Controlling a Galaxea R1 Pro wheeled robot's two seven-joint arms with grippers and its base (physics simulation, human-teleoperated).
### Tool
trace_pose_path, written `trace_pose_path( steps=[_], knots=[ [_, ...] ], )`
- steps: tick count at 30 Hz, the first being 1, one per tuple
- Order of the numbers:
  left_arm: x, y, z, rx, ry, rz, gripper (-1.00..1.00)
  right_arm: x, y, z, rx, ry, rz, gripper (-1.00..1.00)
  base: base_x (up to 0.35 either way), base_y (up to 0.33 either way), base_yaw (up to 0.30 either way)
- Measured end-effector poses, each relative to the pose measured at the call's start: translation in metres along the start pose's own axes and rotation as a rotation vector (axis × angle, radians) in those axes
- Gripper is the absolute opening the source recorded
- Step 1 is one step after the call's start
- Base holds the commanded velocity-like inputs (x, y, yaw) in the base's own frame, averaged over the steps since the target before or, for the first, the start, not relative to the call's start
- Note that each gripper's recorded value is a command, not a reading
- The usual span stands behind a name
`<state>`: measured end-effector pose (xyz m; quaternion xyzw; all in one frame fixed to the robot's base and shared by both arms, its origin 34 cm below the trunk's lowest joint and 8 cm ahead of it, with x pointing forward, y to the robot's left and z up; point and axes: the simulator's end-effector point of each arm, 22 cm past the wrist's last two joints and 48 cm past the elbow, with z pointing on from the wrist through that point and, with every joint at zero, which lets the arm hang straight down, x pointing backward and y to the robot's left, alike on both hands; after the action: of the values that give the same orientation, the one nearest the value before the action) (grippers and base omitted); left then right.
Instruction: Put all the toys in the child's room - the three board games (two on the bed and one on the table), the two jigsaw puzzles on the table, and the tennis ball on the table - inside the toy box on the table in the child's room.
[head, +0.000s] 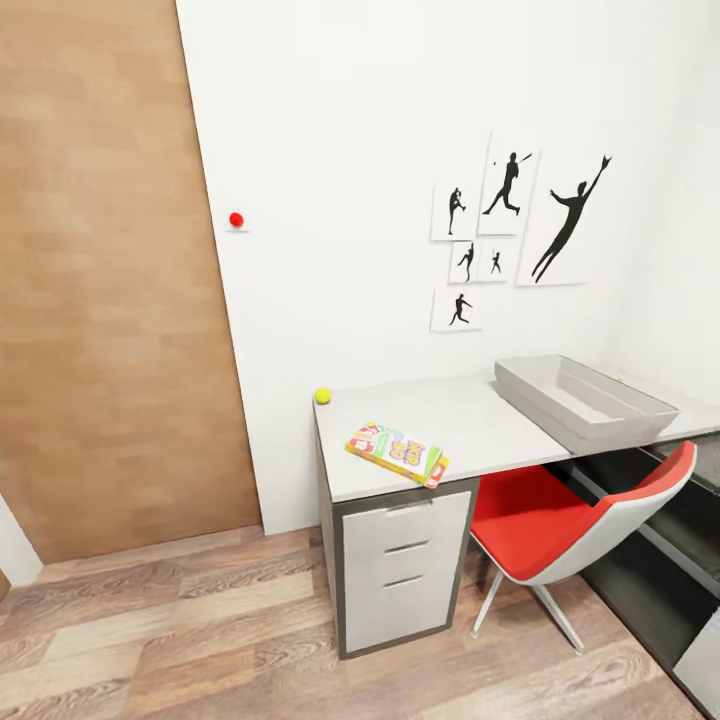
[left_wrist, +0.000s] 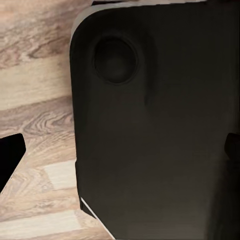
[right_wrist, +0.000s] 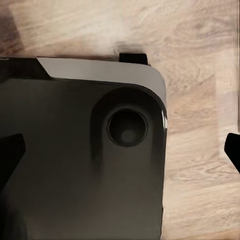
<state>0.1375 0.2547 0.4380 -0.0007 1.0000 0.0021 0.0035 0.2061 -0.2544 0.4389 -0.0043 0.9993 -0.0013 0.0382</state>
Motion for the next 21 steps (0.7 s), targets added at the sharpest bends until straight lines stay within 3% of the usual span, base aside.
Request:
trace_pose_path(
  steps=[16, 21],
  knots=[
    [-0.061, -0.024, -0.001, 0.030, -0.085, -0.015, 1.00, -0.037, -0.014, 0.000, 0.017, -0.045, 0.000, 1.00, 0.000, 0.000, -0.277],
    [-0.113, -0.038, -0.006, 0.054, -0.147, -0.073, 1.00, -0.076, -0.024, -0.003, 0.029, -0.068, 0.005, 1.00, 0.000, 0.000, -0.275]
  ],
)
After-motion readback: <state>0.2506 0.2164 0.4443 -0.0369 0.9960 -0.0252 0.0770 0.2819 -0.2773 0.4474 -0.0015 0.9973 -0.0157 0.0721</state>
